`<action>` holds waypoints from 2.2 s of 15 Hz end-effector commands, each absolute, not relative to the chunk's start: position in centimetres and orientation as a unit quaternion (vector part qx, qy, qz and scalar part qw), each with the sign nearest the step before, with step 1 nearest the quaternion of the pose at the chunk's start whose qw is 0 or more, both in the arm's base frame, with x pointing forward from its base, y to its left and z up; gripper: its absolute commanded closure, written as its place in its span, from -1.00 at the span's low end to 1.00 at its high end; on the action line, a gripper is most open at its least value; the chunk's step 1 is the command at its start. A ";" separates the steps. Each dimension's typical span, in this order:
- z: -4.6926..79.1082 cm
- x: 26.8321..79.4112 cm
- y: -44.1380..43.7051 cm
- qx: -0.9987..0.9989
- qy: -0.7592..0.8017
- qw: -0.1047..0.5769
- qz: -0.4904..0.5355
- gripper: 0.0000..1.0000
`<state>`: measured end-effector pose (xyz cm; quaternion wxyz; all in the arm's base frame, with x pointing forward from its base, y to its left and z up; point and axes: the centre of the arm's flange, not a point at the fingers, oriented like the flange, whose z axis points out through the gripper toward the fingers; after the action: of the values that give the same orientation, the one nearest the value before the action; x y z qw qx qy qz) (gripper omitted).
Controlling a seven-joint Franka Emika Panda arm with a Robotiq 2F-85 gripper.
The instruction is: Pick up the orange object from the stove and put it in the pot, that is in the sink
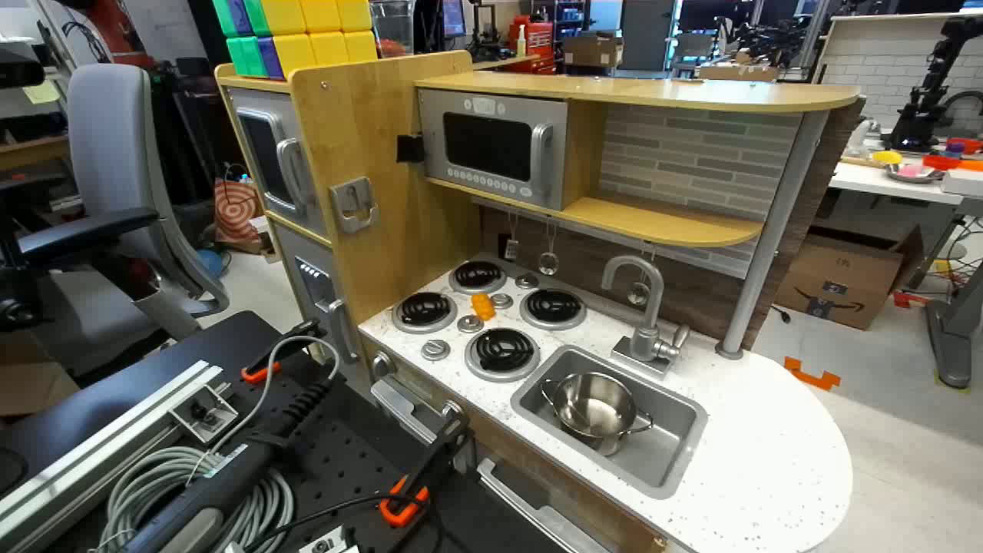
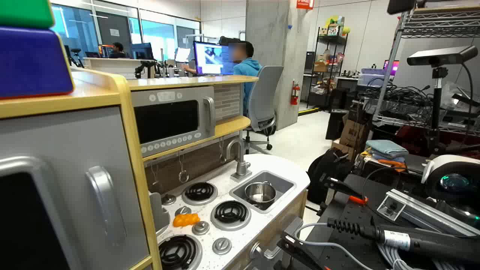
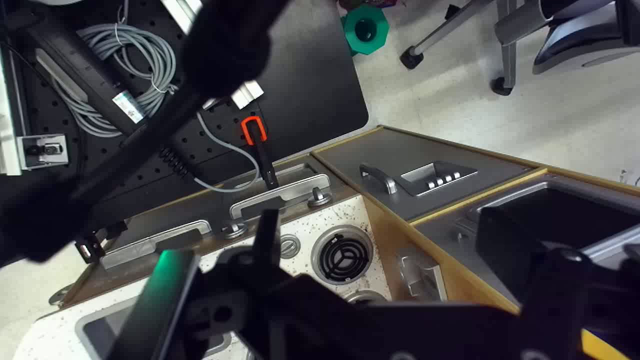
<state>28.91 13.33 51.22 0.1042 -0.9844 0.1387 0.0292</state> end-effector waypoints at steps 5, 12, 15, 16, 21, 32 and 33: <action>51.2 28.9 13.3 -0.984 0.139 0.104 0.029 -1.00; 50.9 29.6 13.6 -0.971 0.186 0.149 -0.015 -1.00; 48.6 33.3 13.4 -0.952 0.255 0.161 -0.053 -1.00; 47.1 35.0 13.1 -0.946 0.280 0.152 -0.067 -1.00; 39.2 42.0 11.4 -0.919 0.369 0.086 -0.108 -1.00; 34.3 44.7 6.2 -0.942 0.329 0.029 -0.059 -1.00; 34.9 44.3 5.8 -0.950 0.306 0.035 -0.048 -1.00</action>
<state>45.57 7.46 33.12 0.0269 -0.9260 0.3694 -0.0736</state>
